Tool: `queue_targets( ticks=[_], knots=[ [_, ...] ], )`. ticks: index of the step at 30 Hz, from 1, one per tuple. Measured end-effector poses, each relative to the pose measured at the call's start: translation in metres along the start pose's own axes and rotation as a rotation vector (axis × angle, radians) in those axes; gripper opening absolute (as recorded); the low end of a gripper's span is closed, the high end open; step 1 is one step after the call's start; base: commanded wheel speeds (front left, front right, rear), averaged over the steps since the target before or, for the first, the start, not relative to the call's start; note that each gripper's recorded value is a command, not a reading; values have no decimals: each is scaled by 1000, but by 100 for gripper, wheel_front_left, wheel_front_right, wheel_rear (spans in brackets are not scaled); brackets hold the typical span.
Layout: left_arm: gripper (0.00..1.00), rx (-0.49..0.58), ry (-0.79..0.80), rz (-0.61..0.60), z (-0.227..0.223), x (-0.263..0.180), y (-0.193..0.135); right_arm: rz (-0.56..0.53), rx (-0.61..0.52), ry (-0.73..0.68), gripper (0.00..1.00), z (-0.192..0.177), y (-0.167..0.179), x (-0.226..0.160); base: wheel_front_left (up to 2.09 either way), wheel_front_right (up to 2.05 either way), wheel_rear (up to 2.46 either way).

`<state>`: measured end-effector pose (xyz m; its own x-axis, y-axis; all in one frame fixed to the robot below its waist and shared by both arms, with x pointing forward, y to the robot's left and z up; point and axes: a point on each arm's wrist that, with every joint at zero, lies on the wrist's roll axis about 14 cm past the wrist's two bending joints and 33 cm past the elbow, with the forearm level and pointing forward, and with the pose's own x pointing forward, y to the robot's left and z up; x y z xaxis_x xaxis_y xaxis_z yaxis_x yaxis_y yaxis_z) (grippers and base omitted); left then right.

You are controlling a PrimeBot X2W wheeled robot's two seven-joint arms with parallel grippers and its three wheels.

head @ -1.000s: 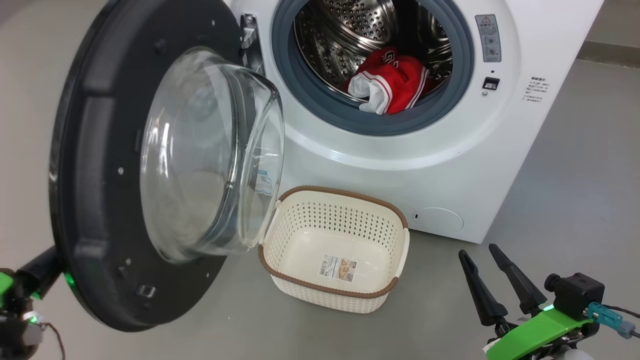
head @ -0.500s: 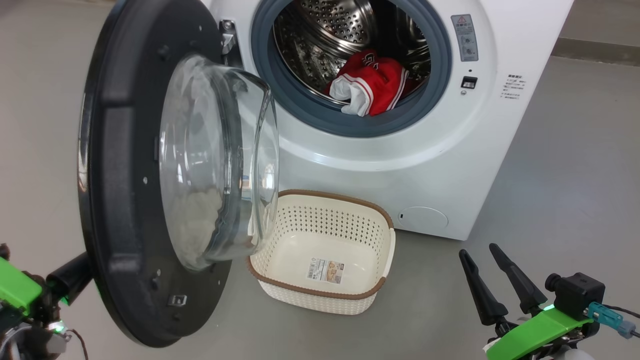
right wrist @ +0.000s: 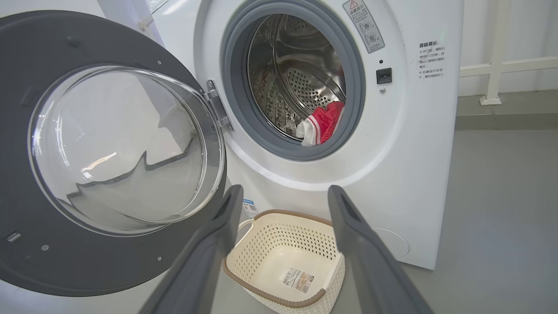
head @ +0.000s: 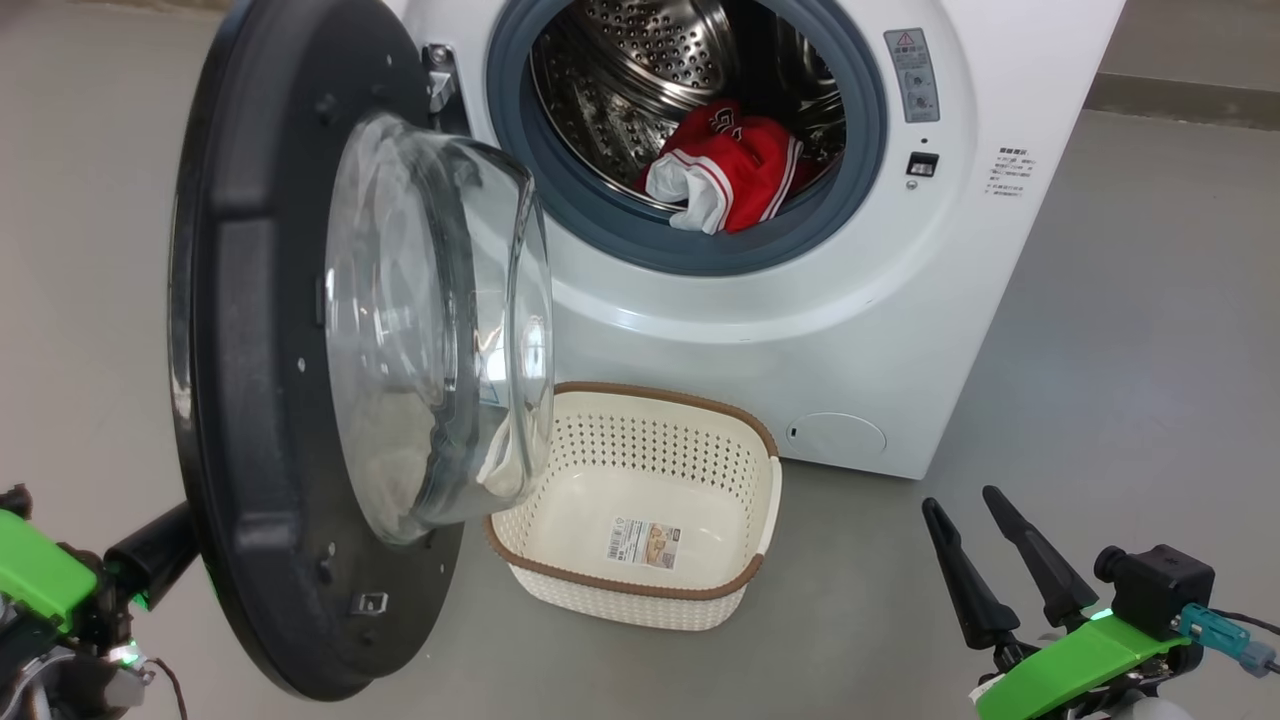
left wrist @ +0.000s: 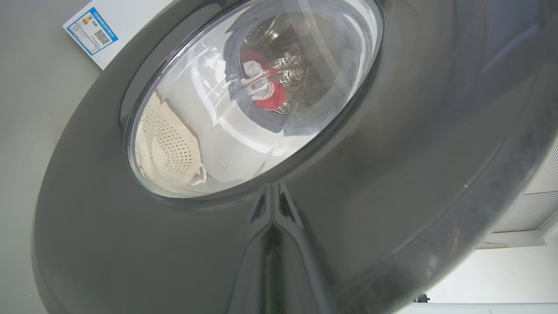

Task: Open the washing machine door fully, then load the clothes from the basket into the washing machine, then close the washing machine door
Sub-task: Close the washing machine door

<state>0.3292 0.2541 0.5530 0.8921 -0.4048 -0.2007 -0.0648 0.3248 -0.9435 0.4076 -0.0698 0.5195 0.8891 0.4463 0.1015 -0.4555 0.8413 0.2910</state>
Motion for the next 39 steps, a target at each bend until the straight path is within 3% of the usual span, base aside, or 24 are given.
queue_targets(
  ticks=[11, 12, 13, 15, 17, 39],
  knots=[
    [0, 84, -109, 28, 18, -8, 5, 9, 0, -1, 100, 0, 3, 3, 0, 0, 0],
    [4, 96, -117, 30, 19, -9, 6, 10, 0, 0, 100, 0, 3, 3, 0, 0, 0],
    [30, 109, -129, 34, 21, -10, 6, 11, 1, 0, 100, 0, 3, 4, 0, 0, 0],
    [50, 128, -149, 42, 25, -12, 9, 13, 1, 0, 100, 0, 4, 4, 0, 0, 0],
    [98, 143, -177, 43, 28, -13, 10, 15, 1, 1, 100, -1, 4, 4, 0, 0, 0],
    [100, 507, -427, 265, 59, -49, 38, 15, 4, 1, 100, -1, 4, 6, 0, 0, 0]
  ],
)
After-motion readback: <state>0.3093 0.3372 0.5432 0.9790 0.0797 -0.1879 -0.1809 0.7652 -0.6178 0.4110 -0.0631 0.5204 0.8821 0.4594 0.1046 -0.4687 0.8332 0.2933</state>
